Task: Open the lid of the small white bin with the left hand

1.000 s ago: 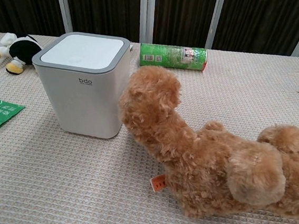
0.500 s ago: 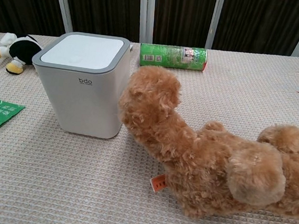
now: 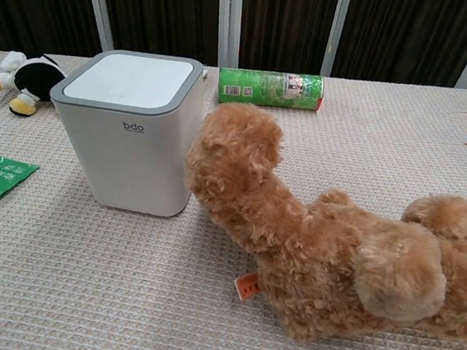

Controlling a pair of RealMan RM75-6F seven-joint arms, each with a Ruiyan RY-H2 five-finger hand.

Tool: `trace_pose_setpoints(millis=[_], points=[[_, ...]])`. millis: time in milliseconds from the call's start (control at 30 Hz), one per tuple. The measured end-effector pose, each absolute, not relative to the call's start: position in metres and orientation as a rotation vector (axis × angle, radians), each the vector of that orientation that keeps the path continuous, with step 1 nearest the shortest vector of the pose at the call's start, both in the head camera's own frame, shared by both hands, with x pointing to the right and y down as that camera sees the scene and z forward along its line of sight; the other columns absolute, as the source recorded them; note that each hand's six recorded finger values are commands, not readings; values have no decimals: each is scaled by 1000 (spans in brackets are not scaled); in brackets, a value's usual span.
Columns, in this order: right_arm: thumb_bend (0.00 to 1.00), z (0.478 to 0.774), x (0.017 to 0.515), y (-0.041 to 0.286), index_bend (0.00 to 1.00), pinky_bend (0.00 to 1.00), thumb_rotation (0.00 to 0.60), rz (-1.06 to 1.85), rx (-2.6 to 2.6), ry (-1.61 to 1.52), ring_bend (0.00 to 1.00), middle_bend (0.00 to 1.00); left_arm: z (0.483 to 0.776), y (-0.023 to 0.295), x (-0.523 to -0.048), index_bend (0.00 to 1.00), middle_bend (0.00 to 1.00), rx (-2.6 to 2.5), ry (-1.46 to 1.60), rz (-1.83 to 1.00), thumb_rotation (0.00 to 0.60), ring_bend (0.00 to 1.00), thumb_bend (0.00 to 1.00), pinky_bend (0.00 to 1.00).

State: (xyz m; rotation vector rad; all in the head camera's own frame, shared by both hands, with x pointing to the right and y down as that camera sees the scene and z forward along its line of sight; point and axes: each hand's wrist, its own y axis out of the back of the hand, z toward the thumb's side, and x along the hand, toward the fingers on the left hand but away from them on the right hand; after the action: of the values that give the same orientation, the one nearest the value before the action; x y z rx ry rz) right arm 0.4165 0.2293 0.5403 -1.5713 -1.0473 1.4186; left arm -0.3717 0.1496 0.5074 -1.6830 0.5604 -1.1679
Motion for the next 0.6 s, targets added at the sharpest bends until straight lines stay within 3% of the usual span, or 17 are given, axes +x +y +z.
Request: trace_pose_setpoints(millis=[267, 600], points=[[191, 541, 419, 228, 146, 0, 600, 1429, -1558, -1051, 0, 63, 531, 139, -312, 207, 868, -1703, 458, -1079, 600, 753, 773, 805], [191, 541, 421, 229, 146, 0, 600, 1438, -1549, -1050, 0, 63, 547, 135, -284, 208, 868, -1734, 425, -1062, 600, 753, 773, 804]])
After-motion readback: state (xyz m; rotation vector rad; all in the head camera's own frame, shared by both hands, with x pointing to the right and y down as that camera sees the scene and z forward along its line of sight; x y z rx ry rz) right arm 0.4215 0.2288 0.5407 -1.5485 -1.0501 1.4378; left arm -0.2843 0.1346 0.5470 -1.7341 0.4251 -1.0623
